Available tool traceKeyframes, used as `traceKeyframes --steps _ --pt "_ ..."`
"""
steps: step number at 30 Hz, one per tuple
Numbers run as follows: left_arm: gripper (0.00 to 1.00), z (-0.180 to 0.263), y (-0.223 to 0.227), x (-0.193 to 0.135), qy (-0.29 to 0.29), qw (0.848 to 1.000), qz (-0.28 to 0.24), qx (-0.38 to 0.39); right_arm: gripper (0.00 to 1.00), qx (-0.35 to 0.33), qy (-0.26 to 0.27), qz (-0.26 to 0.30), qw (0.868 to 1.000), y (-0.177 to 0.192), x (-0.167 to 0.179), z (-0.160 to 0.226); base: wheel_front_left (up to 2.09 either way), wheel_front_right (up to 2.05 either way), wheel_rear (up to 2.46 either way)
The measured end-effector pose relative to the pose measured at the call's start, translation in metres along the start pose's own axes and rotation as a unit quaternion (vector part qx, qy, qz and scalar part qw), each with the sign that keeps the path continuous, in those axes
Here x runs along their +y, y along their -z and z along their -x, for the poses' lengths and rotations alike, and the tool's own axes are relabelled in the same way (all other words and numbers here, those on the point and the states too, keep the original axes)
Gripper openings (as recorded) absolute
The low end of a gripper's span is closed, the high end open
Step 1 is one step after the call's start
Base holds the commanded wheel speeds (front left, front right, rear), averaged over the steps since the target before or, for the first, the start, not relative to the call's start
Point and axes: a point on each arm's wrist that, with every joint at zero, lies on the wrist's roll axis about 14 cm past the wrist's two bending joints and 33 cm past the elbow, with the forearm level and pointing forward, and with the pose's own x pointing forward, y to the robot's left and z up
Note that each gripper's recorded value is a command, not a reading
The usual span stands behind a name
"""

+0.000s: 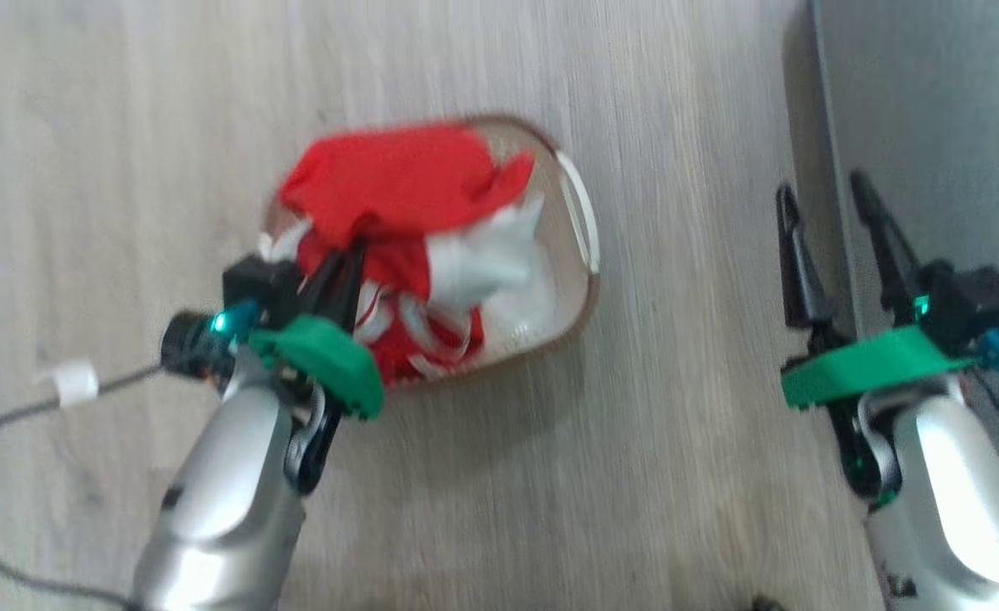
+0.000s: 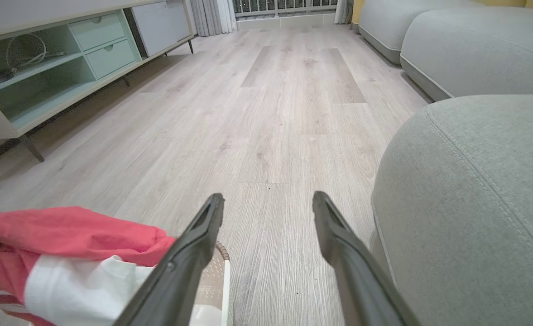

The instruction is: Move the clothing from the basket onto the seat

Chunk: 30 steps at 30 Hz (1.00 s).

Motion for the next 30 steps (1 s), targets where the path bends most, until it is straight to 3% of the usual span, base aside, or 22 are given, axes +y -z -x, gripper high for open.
traceKeyframes --steps 7,16,30 --pt "0.00 0.059 -0.054 0.015 -0.047 0.996 0.005 -0.081 1.00 -0.027 -0.021 0.008 0.999 -0.031 0.014 0.024 0.00 0.00 0.00" --pt "0.00 0.124 -0.084 0.031 -0.106 0.984 0.016 -0.145 1.00 -0.047 -0.051 0.031 0.997 -0.051 0.031 0.054 0.00 0.00 0.00" --pt "0.00 0.167 -0.098 0.055 -0.152 0.972 0.004 -0.178 1.00 -0.045 -0.072 0.052 0.995 -0.052 0.041 0.071 0.00 0.00 0.00"
